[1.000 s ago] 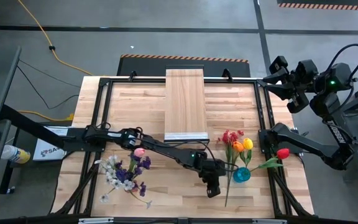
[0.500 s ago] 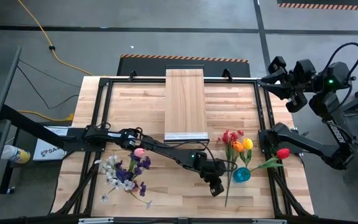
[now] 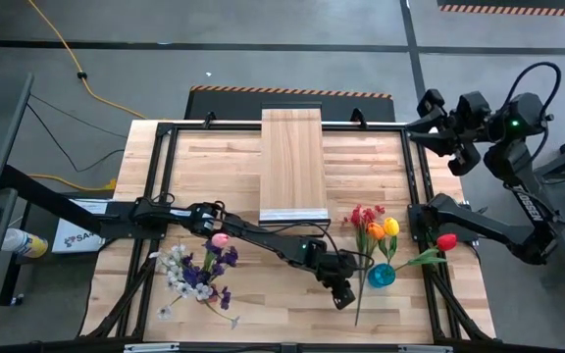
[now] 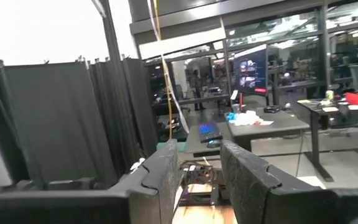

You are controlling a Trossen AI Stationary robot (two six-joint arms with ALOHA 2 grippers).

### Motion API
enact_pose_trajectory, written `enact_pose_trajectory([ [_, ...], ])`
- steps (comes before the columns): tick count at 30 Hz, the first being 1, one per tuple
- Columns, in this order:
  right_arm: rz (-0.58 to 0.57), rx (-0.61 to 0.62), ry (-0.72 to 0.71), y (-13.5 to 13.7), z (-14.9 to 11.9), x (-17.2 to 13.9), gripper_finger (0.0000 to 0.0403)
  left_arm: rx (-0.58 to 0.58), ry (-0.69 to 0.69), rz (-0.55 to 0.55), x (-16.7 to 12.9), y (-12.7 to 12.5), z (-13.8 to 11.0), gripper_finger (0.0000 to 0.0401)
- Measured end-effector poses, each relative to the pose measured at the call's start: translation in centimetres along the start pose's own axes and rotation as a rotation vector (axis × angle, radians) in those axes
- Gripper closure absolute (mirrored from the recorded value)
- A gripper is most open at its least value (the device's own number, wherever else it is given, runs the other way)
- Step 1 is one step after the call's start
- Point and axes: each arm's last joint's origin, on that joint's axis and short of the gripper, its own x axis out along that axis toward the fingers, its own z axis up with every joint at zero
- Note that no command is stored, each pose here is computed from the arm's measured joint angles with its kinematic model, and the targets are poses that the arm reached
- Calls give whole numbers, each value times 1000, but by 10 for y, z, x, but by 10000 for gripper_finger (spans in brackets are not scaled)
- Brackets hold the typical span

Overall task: Pick and place flowers into a vace then onto a shelf
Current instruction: Put the red flowers into the blue vase

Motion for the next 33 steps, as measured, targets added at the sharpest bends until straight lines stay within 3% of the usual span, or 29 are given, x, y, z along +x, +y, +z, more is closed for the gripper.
enact_pose_trajectory([
  [5,22,19,75,-3,-10,0,289,-30,65,39,0,3,-7,268],
  [9,-39,134,197,-11,-33,-3,289,-34,100,2,1,-2,-12,268],
  [18,-419,201,580,-24,-82,-17,289,-73,109,-11,1,-5,-14,268],
  [27,-597,350,859,-22,-103,-30,289,-79,109,-11,1,-5,-14,268],
  [33,-638,378,923,-19,-107,-33,289,-84,109,-11,1,-5,-14,268],
])
